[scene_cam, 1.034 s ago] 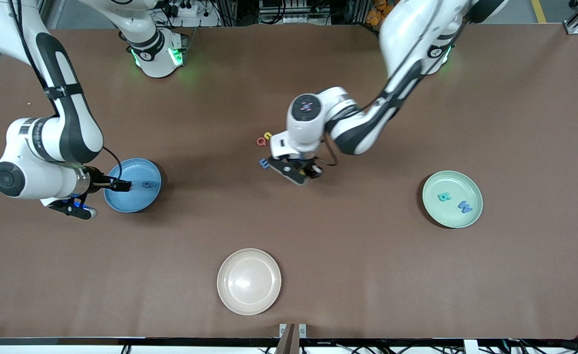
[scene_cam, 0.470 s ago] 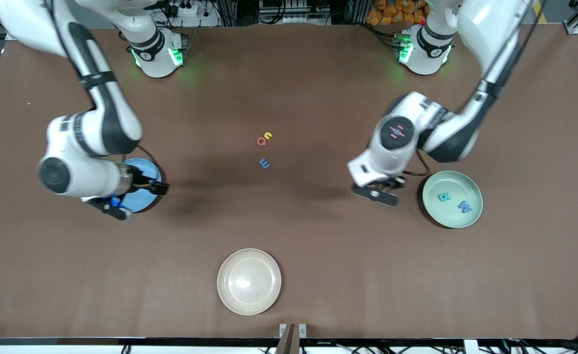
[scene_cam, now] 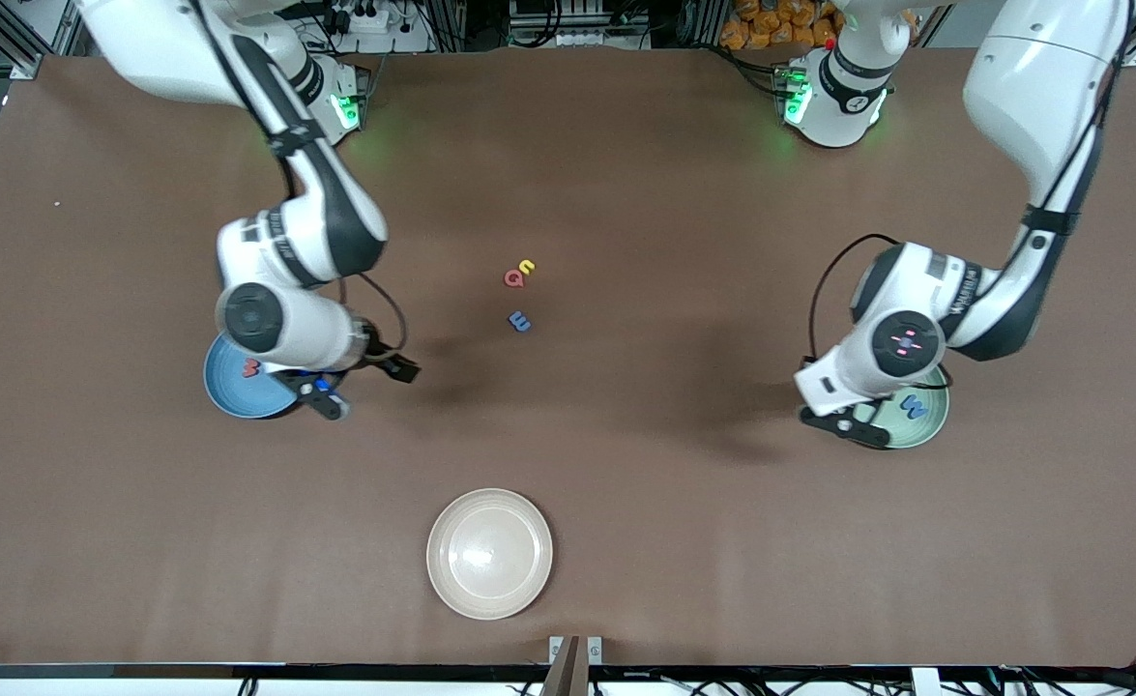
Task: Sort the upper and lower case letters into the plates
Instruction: 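Carry the yellow H to the green plate while the right gripper returns, then release the H on the green plate while the right grasps blue m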
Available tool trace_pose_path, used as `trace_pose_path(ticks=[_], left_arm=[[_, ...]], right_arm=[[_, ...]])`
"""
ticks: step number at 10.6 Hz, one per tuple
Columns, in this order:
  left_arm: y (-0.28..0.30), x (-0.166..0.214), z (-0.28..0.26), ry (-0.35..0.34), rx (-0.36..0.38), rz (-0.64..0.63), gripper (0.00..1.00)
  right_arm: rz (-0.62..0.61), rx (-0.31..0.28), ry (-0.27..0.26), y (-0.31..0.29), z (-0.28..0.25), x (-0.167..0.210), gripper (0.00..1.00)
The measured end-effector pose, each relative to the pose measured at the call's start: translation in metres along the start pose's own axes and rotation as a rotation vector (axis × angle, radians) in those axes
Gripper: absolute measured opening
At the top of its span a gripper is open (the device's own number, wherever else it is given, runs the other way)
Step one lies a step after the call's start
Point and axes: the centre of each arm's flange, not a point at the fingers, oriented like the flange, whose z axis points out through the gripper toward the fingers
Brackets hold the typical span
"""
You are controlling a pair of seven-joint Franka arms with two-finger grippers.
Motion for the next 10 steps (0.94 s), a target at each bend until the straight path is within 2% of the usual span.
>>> trace_pose_path(ticks=[3, 7, 10], left_arm=[[0.000, -0.001, 0.013, -0.017, -0.006, 0.002, 0.33], [-0.025, -0.008, 0.040, -0.058, -0.006, -0.038, 0.33], [-0.042, -0.013, 0.045, -0.064, -0.008, -0.065, 0.33]], right_arm=[[0.113, 0.014, 0.024, -0.036, 0.047, -0.056, 1.00], [0.158, 0.071, 0.043, -0.048, 0.091, -0.090, 1.00], [0.187, 0.098, 0.034, -0.049, 0.114, -0.117, 1.00]])
